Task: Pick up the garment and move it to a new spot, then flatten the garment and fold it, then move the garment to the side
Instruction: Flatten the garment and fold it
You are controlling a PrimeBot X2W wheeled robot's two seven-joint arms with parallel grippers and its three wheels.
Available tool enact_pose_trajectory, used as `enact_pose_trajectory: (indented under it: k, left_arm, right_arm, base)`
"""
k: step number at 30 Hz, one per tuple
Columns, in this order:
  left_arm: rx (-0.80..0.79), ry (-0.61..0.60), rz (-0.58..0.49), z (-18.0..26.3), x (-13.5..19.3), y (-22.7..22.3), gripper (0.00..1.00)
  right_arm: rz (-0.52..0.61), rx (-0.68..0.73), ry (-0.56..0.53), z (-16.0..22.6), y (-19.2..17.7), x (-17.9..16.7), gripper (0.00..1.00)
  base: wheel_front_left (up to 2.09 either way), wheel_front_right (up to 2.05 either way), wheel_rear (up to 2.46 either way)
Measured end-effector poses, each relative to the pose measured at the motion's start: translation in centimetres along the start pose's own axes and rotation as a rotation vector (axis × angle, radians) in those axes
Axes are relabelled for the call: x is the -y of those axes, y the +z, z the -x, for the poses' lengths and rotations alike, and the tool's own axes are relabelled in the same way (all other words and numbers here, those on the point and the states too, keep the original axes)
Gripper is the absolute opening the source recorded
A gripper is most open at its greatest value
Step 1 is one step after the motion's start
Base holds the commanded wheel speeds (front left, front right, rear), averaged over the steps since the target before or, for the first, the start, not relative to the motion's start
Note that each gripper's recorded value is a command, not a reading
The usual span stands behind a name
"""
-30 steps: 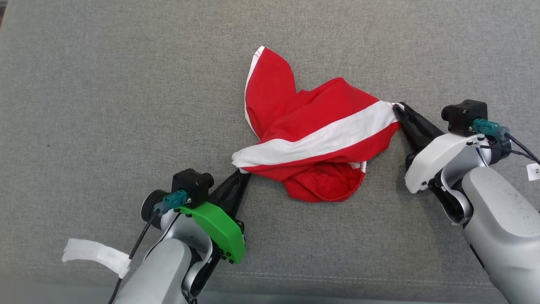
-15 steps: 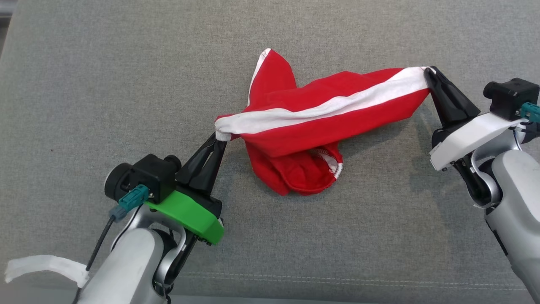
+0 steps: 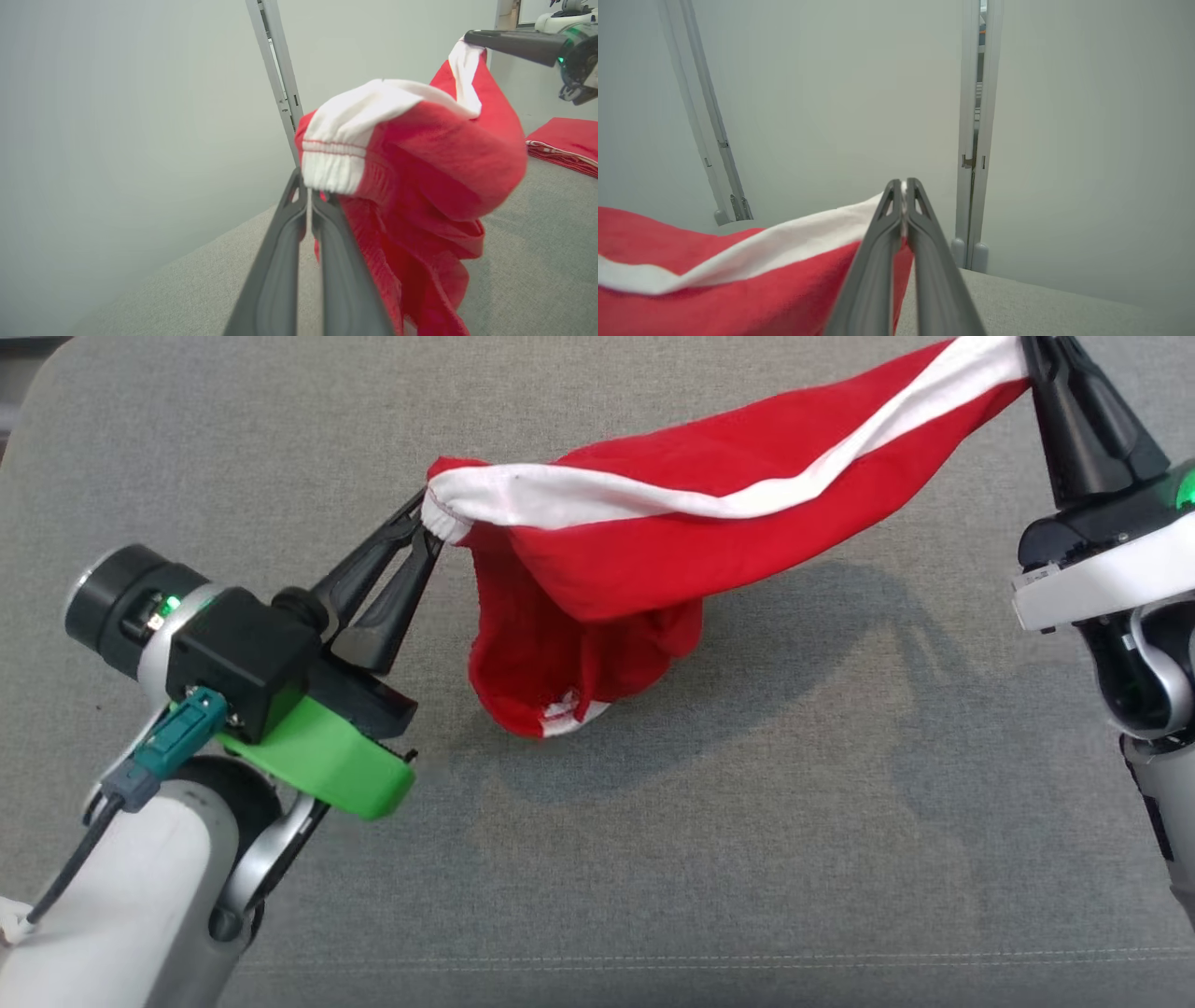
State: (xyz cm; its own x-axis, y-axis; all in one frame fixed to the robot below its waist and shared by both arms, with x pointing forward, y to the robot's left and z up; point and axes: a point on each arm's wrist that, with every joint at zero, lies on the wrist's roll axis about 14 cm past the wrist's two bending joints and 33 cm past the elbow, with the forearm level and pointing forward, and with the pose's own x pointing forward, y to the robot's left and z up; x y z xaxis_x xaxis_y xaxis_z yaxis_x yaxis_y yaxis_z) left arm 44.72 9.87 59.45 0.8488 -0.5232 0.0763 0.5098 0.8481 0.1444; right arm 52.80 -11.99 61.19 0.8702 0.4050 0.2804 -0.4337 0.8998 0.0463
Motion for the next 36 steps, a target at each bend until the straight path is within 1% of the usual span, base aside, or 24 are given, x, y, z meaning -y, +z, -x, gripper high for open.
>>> enact_pose_trajectory:
  k: [5,8,12,16,24,27,29,31,34,36]
  left_arm:
    - [0.04,-0.053,-0.116,-1.1,0.0,3.8,0.0]
    - [0.075,-0.068,-0.166,-1.5,0.0,6.0,0.0]
    - [0.102,-0.069,-0.191,-1.9,0.0,7.8,0.0]
    - [0.114,-0.076,-0.169,-2.0,0.3,8.6,0.0]
    - [0.127,-0.063,-0.1,-2.7,0.2,8.6,0.0]
    - [0.149,-0.054,-0.091,-3.1,-0.1,9.5,0.0]
    - [0.159,-0.05,-0.061,-3.5,-0.5,9.9,0.0]
    - [0.147,-0.046,-0.039,-4.1,-0.9,9.7,0.0]
    - [0.134,-0.037,-0.004,-5.8,-1.9,9.6,0.0]
    - [0.121,-0.027,0.026,-7.3,-2.6,9.5,0.0]
  right_arm:
    - [0.07,0.105,-0.009,0.0,5.3,0.2,0.0]
    - [0.105,0.162,-0.018,0.3,8.0,0.2,0.0]
    - [0.137,0.216,-0.019,0.9,10.6,-0.1,0.0]
    - [0.147,0.234,-0.023,1.7,11.9,-0.5,0.0]
    - [0.138,0.202,-0.045,2.0,11.2,0.0,0.0]
    - [0.139,0.218,-0.044,1.6,12.0,0.2,0.0]
    - [0.14,0.221,-0.044,1.3,12.4,0.3,0.0]
    - [0.115,0.213,-0.037,0.7,12.4,0.3,0.0]
    - [0.109,0.202,-0.034,-0.8,12.7,0.9,0.0]
    - [0.128,0.189,-0.038,-2.1,12.8,1.6,0.0]
  base:
    - [0.0,0.0,0.0]
    - [0.0,0.0,0.0]
    - [0.0,0.0,0.0]
    - [0.0,0.0,0.0]
    - [0.0,0.0,0.0]
    - [0.0,0.0,0.0]
    - [0.0,0.0,0.0]
    - [0.0,0.0,0.0]
    - [0.0,0.0,0.0]
    - [0.0,0.0,0.0]
